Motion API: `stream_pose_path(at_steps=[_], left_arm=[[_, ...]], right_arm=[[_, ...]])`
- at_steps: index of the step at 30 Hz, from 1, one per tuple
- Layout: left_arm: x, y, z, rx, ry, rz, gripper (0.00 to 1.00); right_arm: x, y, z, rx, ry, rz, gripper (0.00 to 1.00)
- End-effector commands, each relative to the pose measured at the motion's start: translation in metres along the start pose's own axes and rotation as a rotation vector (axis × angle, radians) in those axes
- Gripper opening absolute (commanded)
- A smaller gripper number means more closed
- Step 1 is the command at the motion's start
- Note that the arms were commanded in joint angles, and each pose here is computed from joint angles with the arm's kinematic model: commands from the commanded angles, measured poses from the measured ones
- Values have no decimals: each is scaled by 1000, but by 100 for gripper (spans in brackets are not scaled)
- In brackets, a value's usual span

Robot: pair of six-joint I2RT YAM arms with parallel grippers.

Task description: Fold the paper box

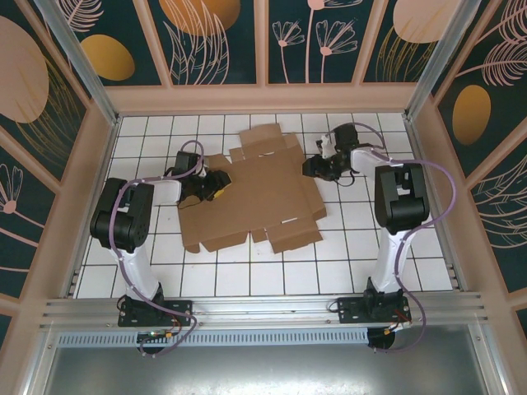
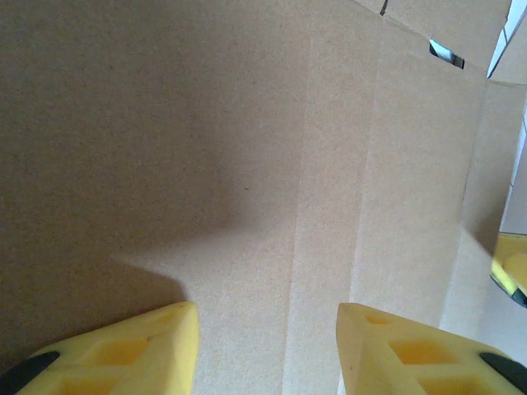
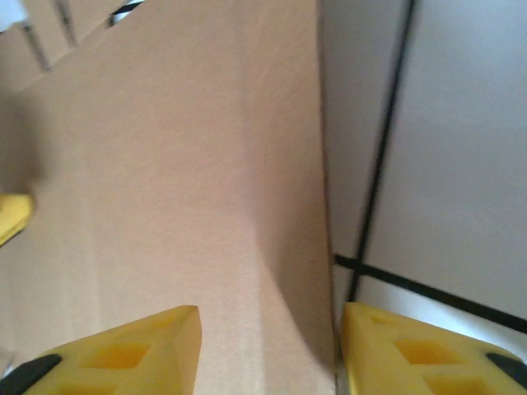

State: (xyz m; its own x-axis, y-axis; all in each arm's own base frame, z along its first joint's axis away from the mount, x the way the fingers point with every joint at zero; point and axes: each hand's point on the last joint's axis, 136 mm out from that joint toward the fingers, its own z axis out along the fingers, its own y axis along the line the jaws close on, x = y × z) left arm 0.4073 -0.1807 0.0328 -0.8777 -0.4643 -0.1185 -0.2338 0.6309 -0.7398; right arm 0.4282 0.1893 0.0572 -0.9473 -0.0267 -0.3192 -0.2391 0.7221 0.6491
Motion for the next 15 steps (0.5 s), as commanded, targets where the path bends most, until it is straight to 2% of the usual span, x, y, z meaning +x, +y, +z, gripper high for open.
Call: stream_pose_path(at_steps=[1,10,13,15], left_arm=[[7,26,9,-66,33,-49,48],[10,28,11,-63,41,-57,48],[9,26,10,-53,38,-56,48],[8,20,8,-44,37,-47,48]], right_arm=[[19,15,20,-168,83,35,52],[37,29,40,-261,154,52,51],[33,27,38,-241,137,52,42],[24,25,28,-174,101,32,31]])
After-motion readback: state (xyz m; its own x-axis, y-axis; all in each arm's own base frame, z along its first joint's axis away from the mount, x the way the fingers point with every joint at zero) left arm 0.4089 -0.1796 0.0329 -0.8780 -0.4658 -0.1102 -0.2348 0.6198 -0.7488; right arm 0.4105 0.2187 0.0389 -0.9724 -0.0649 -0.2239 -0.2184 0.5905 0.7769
